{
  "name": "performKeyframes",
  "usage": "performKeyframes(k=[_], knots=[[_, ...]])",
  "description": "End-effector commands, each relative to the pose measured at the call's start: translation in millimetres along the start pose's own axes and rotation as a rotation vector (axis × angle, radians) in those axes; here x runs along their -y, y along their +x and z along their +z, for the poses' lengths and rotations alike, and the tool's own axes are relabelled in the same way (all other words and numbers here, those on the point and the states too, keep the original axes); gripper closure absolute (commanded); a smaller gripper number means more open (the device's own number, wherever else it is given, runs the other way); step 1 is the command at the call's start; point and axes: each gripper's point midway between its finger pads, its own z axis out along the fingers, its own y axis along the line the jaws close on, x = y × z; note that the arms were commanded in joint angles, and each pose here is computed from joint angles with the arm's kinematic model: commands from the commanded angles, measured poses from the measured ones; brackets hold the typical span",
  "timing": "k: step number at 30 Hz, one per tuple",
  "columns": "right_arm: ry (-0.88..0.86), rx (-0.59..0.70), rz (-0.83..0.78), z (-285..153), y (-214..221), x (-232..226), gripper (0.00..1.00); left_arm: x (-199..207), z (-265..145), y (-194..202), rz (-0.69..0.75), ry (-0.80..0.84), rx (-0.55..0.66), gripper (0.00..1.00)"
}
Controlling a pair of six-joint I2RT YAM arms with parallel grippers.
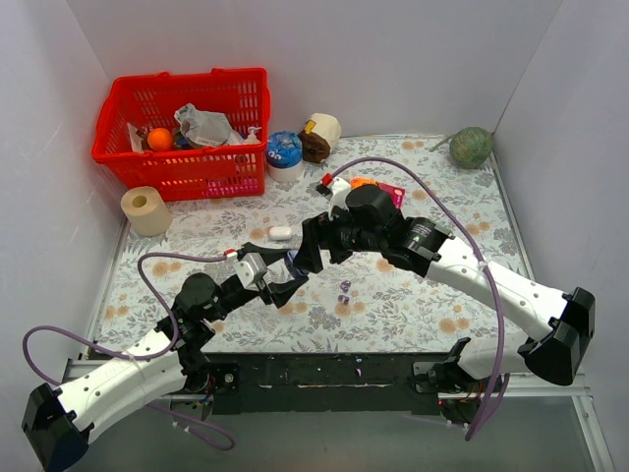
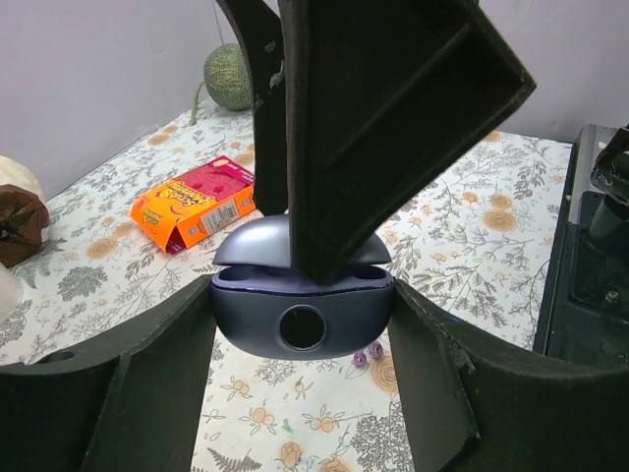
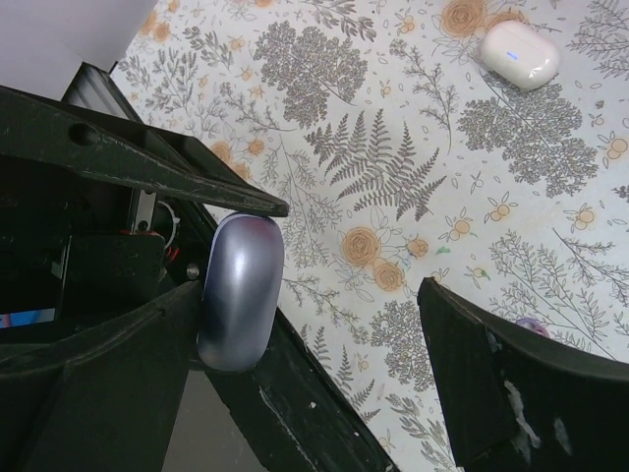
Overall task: Insert the wireless bluetooth earbuds into the charging case
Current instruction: Open the charging case.
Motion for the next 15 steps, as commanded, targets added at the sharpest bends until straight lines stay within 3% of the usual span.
performKeyframes(k=[1, 9, 15], knots=[[0.061, 0.07, 0.006, -15, -15, 15, 0.04, -3, 0, -31, 0.032, -0.012, 0.081, 1.0], [0.076, 0.081, 0.015, -19, -15, 20, 0.04, -4, 1, -32, 0.032, -0.015, 0.081, 1.0], [0.007, 0.182, -0.014, -34, -39, 2, 0.08, -5, 2, -29, 0.028, -0.021, 0.069, 1.0]])
